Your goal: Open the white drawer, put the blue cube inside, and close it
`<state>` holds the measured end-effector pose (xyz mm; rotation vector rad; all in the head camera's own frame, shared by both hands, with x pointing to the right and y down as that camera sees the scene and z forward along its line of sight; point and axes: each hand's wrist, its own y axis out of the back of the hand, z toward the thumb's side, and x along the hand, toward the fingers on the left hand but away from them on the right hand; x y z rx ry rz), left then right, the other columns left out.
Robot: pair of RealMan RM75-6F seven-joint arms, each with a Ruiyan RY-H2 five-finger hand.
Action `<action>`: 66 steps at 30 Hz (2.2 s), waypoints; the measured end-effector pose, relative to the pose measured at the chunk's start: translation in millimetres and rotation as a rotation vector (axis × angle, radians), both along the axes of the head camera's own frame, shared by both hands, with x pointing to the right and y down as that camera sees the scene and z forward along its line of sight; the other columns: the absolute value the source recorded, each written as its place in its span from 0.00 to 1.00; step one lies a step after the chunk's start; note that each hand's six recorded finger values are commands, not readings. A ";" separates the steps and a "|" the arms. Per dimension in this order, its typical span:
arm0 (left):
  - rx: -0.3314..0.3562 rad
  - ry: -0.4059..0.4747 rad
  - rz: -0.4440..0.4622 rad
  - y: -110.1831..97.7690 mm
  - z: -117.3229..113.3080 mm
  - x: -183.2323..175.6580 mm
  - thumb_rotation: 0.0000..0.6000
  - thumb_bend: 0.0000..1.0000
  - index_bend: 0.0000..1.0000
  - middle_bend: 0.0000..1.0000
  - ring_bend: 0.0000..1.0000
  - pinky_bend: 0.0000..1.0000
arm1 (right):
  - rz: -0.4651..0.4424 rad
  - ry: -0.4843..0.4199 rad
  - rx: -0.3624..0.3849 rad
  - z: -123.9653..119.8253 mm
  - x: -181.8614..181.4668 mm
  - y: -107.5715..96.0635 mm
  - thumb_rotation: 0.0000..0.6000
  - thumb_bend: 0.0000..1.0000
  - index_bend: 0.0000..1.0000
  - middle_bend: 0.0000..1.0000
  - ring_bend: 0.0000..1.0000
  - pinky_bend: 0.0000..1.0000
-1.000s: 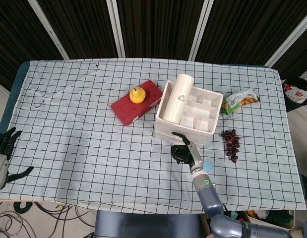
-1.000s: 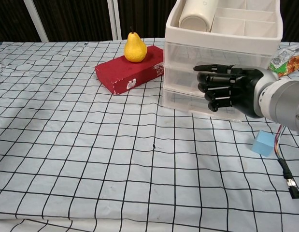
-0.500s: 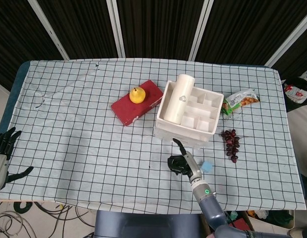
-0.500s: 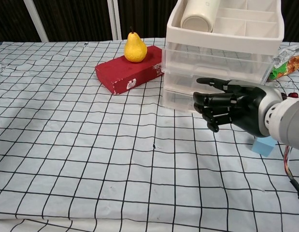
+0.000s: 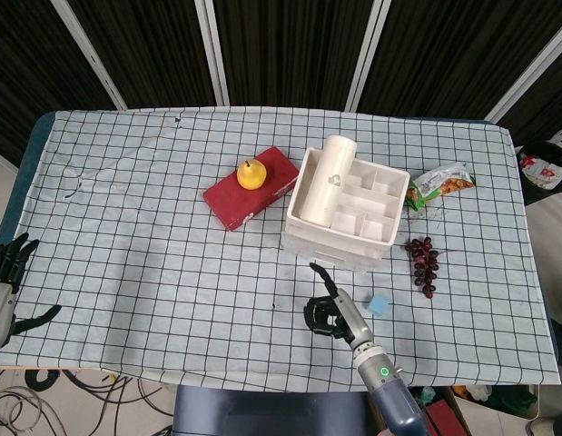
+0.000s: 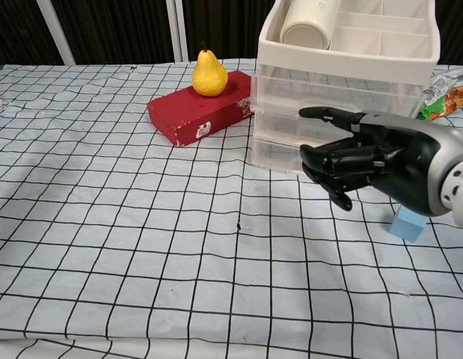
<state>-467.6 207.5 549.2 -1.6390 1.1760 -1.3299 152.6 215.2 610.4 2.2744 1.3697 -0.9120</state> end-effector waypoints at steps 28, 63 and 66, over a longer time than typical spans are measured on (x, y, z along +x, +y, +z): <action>-0.009 0.005 -0.005 1.4 0.6 0.8 1.00 0.02 0.00 0.00 0.00 0.00 | 0.006 0.298 0.121 2.4 52.5 -41.5 1.00 0.50 0.24 0.71 0.75 0.77; -0.005 0.008 -0.004 1.7 -1.1 0.7 1.00 0.03 0.00 0.00 0.00 0.00 | -0.094 0.235 0.152 -32.8 44.6 -9.9 1.00 0.50 0.00 0.70 0.75 0.77; -0.008 0.009 -0.003 2.6 -0.9 0.9 1.00 0.03 0.00 0.00 0.00 0.00 | -0.092 0.258 0.194 -46.0 56.0 -10.1 1.00 0.49 0.00 0.70 0.75 0.77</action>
